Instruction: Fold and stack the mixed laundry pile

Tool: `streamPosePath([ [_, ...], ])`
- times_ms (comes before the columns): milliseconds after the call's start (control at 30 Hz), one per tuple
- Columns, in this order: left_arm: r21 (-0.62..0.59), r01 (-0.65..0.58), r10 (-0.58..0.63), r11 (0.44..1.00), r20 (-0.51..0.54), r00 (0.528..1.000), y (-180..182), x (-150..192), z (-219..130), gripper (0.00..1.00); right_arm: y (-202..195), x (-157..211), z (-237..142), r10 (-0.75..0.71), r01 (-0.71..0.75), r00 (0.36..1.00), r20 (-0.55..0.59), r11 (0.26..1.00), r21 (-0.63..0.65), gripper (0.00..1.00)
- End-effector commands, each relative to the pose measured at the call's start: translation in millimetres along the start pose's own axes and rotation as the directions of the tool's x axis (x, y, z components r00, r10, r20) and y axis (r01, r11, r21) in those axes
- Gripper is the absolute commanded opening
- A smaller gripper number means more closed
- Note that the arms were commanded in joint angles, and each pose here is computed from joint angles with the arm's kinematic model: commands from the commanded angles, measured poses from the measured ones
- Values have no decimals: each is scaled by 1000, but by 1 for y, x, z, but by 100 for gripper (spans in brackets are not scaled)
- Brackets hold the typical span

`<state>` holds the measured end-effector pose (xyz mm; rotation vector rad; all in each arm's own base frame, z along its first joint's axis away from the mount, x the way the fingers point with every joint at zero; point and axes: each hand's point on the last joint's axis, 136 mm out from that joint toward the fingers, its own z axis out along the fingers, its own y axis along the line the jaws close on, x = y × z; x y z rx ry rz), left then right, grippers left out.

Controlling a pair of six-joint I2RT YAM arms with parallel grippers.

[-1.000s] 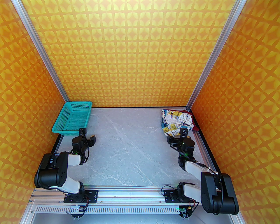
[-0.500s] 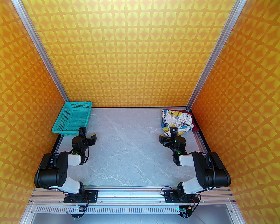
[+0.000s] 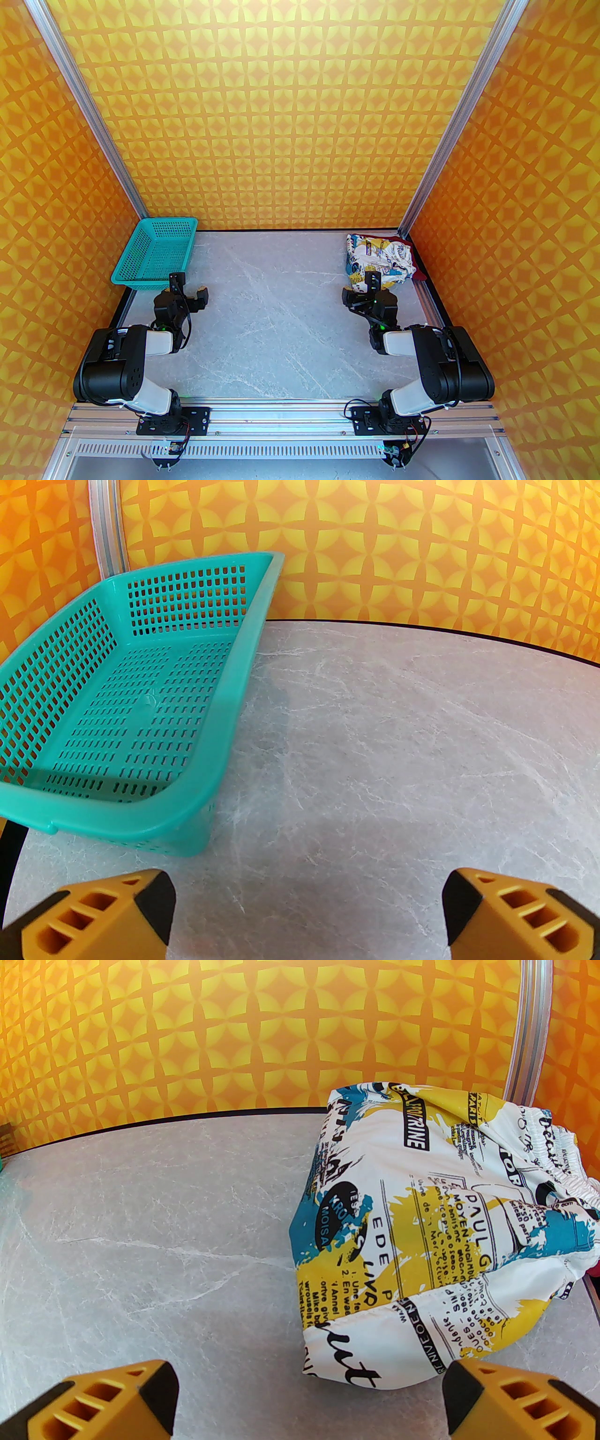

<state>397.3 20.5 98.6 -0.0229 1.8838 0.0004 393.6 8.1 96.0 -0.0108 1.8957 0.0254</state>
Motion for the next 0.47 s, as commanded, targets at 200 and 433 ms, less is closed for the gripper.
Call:
streamPosePath([
  [200,13,-8,8,1000,32,999,-1,-11,2,99,0,-16,3,-21,21,999,28,1000,23,99],
  [433,13,-8,7,1000,28,1000,-1,-10,2,99,1,-16,3,-25,25,999,28,999,22,98],
])
